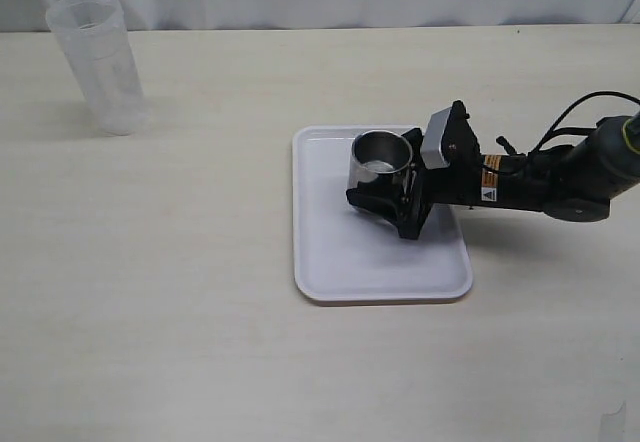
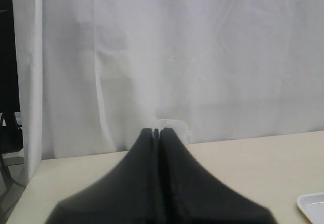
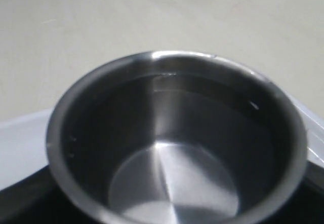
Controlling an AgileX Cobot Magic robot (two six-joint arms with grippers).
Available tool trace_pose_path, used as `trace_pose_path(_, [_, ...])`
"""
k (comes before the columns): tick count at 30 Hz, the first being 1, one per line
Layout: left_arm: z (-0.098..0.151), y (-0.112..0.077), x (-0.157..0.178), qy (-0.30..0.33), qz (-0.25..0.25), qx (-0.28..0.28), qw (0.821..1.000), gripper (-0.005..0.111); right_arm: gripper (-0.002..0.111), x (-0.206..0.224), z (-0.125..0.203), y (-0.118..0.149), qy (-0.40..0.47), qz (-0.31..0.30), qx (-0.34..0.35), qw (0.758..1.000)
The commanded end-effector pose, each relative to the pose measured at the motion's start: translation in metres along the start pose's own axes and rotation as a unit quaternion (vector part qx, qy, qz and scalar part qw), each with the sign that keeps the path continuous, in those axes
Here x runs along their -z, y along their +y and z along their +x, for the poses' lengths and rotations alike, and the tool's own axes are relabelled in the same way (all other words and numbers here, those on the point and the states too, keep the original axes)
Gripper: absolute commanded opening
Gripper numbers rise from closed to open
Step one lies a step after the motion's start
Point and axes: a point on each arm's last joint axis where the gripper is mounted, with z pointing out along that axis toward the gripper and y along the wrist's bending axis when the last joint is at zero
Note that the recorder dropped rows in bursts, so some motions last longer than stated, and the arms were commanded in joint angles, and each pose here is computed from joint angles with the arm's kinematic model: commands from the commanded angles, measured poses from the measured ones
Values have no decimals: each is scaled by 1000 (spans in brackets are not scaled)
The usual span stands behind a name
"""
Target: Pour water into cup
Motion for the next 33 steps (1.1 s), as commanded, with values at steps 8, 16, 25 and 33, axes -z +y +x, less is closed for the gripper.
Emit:
trace_pose_path(8, [1, 0, 0, -1, 2, 7, 1000, 0, 91, 2, -5, -4, -12, 12, 2, 1000])
trace_pose_path(16, [1, 0, 0, 0, 2, 7, 1000, 0, 91, 13, -34, -3, -31, 19, 33, 999])
trace_pose_path(25, [1, 0, 0, 0, 2, 7, 1000, 0, 85, 27, -66, 3, -68, 34, 48, 996])
trace_pose_path(33, [1, 0, 0, 2, 1, 7, 1000, 0, 26, 53, -112, 20, -91, 58, 94, 990])
